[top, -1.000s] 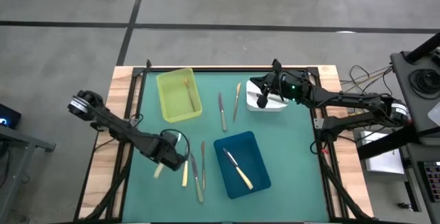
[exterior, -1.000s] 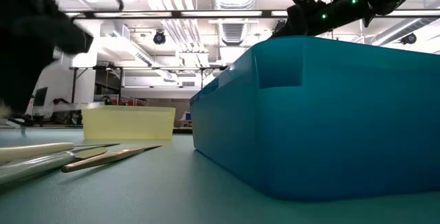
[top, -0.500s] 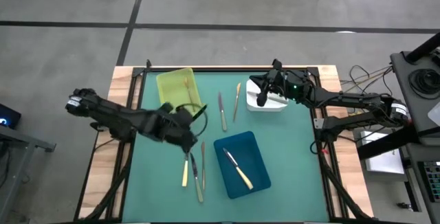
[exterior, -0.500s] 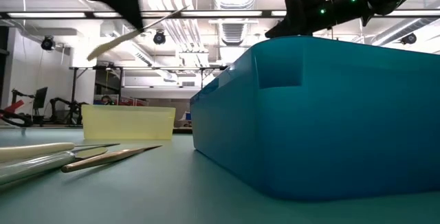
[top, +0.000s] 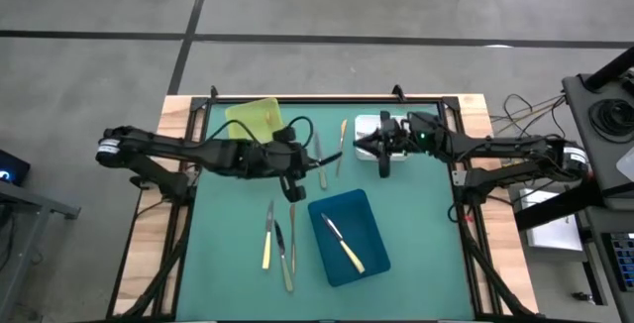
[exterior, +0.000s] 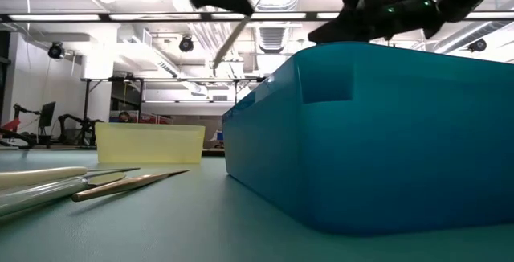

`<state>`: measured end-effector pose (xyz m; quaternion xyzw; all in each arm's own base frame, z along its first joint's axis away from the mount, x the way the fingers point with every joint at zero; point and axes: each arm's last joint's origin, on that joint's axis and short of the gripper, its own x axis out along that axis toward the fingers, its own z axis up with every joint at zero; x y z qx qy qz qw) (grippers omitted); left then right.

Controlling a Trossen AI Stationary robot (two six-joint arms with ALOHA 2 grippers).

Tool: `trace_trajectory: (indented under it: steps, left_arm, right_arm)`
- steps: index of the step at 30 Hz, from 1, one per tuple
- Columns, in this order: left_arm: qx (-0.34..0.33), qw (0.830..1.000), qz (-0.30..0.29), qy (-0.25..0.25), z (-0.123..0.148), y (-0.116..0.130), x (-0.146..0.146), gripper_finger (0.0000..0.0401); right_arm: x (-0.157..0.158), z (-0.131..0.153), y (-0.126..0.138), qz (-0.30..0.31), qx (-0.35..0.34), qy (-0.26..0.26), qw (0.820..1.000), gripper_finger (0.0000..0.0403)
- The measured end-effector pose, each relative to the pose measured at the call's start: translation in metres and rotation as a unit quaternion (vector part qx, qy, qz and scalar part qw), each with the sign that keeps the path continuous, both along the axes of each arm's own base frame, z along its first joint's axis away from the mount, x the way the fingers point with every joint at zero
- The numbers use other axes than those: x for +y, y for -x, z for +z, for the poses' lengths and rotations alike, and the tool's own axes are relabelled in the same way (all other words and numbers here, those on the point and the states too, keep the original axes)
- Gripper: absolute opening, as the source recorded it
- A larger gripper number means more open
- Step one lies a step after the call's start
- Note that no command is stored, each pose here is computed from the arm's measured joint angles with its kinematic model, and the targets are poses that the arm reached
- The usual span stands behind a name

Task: Sort silverware by color (type)
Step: Put the left yellow knife into the blue bin

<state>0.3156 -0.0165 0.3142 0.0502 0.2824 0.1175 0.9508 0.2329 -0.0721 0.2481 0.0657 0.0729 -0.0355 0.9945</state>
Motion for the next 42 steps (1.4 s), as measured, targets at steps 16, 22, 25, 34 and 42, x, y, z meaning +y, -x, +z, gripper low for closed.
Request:
trace_trajectory:
  steps: [16,22,25,34,42]
  left_arm:
    - [-0.188,0.946,-0.264,-0.01,-0.019,-0.009,-0.006,0.0008]
    - [-0.247,0.917,-0.311,-0.026,-0.024,-0.006,-0.005,0.0009]
    - [-0.255,0.917,-0.304,-0.031,-0.028,-0.006,-0.001,0.0009]
    - [-0.259,0.922,-0.285,-0.036,-0.029,-0.006,0.012,0.0009]
    - [-0.254,0.933,-0.254,-0.029,-0.031,-0.007,0.025,0.0009]
  right_arm:
    - [0.053,0.014,-0.011,0.091,-0.079,0.009,0.993,0.0009]
    - [0.069,0.021,-0.013,0.109,-0.091,0.015,0.99,0.0009]
    - [0.074,0.024,-0.014,0.098,-0.096,0.017,0.99,0.0009]
    - [0.084,0.027,-0.015,0.058,-0.108,0.031,0.992,0.0018]
    - [0.089,0.033,-0.017,0.066,-0.119,0.03,0.99,0.0112]
